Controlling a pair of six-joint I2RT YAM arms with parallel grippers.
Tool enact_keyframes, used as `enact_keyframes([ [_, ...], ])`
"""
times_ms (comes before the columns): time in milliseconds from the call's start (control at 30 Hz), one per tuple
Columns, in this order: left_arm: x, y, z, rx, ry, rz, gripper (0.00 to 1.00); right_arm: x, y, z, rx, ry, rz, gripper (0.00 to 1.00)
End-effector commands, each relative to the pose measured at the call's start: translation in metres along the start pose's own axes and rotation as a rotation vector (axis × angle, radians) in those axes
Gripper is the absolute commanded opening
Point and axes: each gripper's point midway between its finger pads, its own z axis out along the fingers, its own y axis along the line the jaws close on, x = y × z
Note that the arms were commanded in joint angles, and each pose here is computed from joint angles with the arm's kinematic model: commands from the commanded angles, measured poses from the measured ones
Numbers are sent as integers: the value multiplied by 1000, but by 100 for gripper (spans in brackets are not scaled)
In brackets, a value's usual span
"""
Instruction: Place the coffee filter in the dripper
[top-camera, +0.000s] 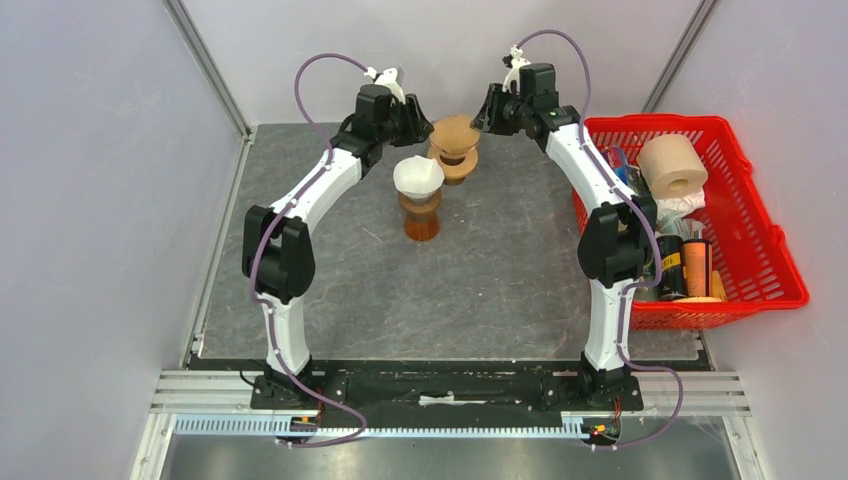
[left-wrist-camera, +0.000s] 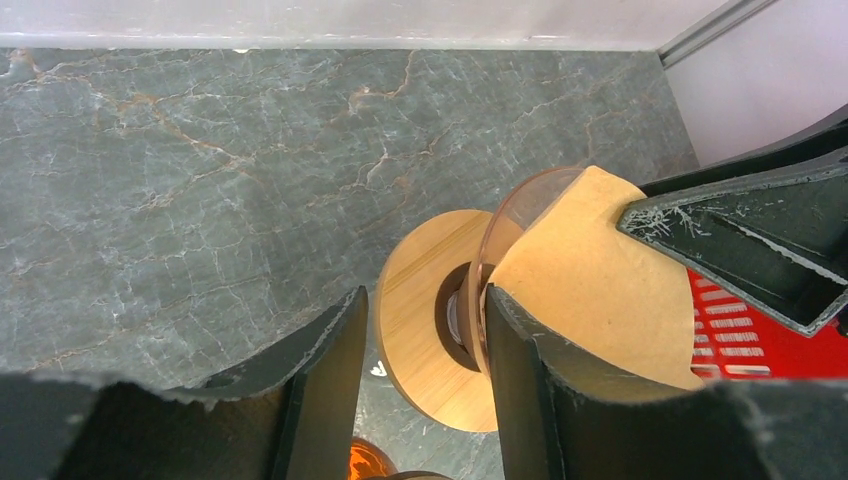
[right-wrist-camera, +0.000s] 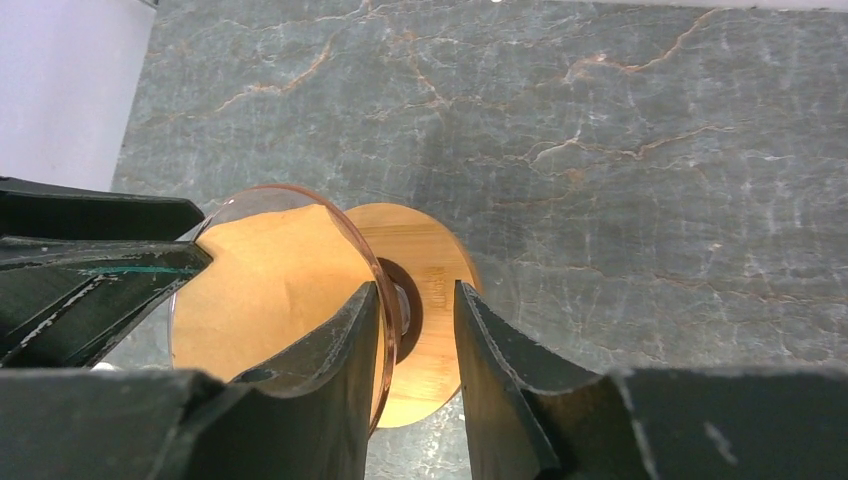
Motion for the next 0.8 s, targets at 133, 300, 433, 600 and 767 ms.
enact_keyframes([
  [133,-12,-11,-6,61,-7,-26,52,-12,23,-5,-143,-16,6,39],
  [300,-13,-17,-14,90,-14,-11,52,-11,25,-8,-153,-14,-5,41],
  [433,-19,-23,-19,107,-22,-2,55,-20,30,-15,-163,-36,-16,45],
  [600,-35,-32,-29,127,-57,12,69,-38,34,-26,-142,-88,-26,54],
  [767,-59,-45,-49,145,-107,40,88,-63,31,-49,-68,-182,-34,75],
])
